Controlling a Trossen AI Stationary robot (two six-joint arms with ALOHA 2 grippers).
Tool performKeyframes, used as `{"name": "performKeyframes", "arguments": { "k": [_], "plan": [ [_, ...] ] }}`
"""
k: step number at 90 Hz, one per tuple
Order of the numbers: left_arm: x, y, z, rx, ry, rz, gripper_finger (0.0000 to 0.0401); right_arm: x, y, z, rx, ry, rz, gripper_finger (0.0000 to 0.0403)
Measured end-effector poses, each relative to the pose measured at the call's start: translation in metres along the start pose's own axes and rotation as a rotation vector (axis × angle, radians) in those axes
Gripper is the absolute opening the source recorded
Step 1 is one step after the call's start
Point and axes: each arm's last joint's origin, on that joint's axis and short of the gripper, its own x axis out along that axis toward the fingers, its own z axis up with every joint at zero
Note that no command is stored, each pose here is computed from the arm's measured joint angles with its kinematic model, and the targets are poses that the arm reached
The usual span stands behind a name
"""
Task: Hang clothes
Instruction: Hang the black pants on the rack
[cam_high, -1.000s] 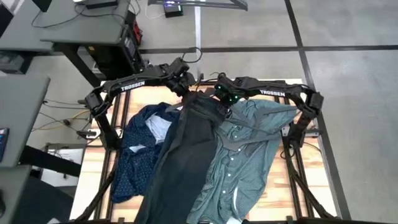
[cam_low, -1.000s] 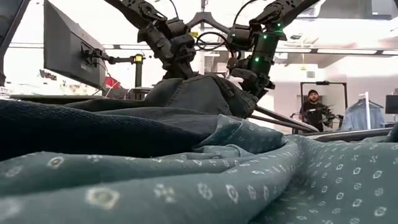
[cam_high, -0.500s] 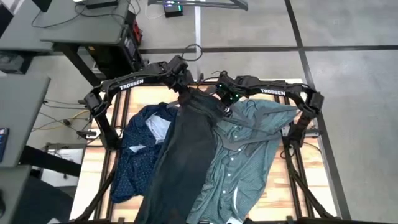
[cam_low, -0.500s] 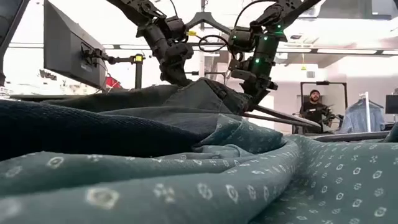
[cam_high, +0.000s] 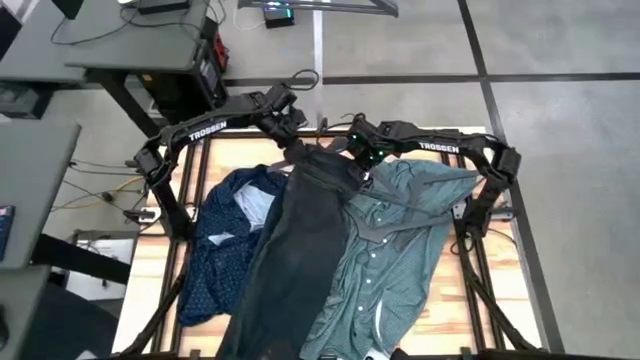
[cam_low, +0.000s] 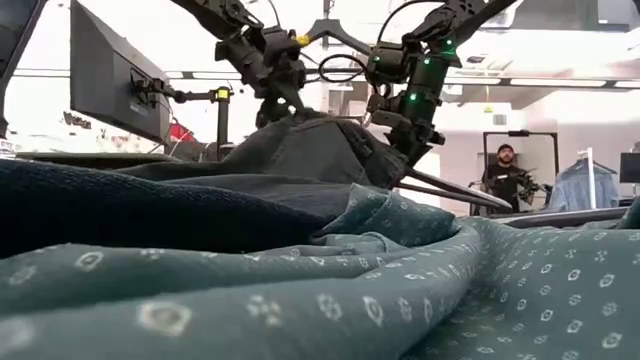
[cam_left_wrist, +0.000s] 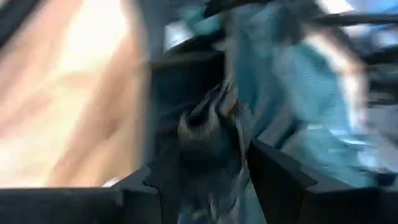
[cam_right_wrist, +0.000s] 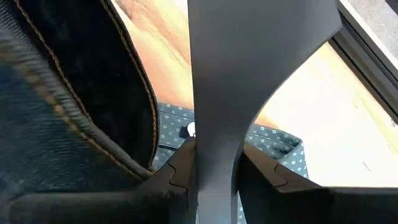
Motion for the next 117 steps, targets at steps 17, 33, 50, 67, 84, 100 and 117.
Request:
{"name": "performKeyframes", "arguments": {
  "k": [17, 33, 50, 67, 84, 100, 117],
  "plan": [
    [-0.006, 0.007, 0.0, 0.048, -0.014, 0.064, 0.015, 0.0, 0.0, 0.0, -0.01, -0.002, -0.004, 0.0066],
    [-0.031, -0.004, 0.011, 0.052, -0.067, 0.122, 0.015, 0.0, 0.0, 0.001, -0.014, -0.005, -0.003, 0.0066],
    [-0.043, -0.036, 0.022, 0.037, -0.14, -0.012, 0.015, 0.0, 0.0, 0.002, -0.012, -0.018, -0.001, 0.0066],
    [0.0, -0.065, 0.019, 0.025, -0.104, -0.037, 0.015, 0.0, -0.002, 0.003, 0.005, -0.028, -0.001, 0.0066],
    [0.029, -0.082, 0.013, -0.019, -0.186, 0.098, 0.015, 0.0, -0.004, 0.004, 0.012, -0.031, -0.002, 0.0066],
    [0.057, -0.076, 0.001, -0.068, -0.225, 0.111, 0.015, -0.002, -0.003, 0.005, 0.013, -0.034, 0.023, 0.0066],
    [0.077, -0.065, -0.006, -0.13, -0.256, 0.081, 0.015, -0.018, 0.005, 0.019, -0.001, -0.102, 0.041, 0.0066]
  ]
}}
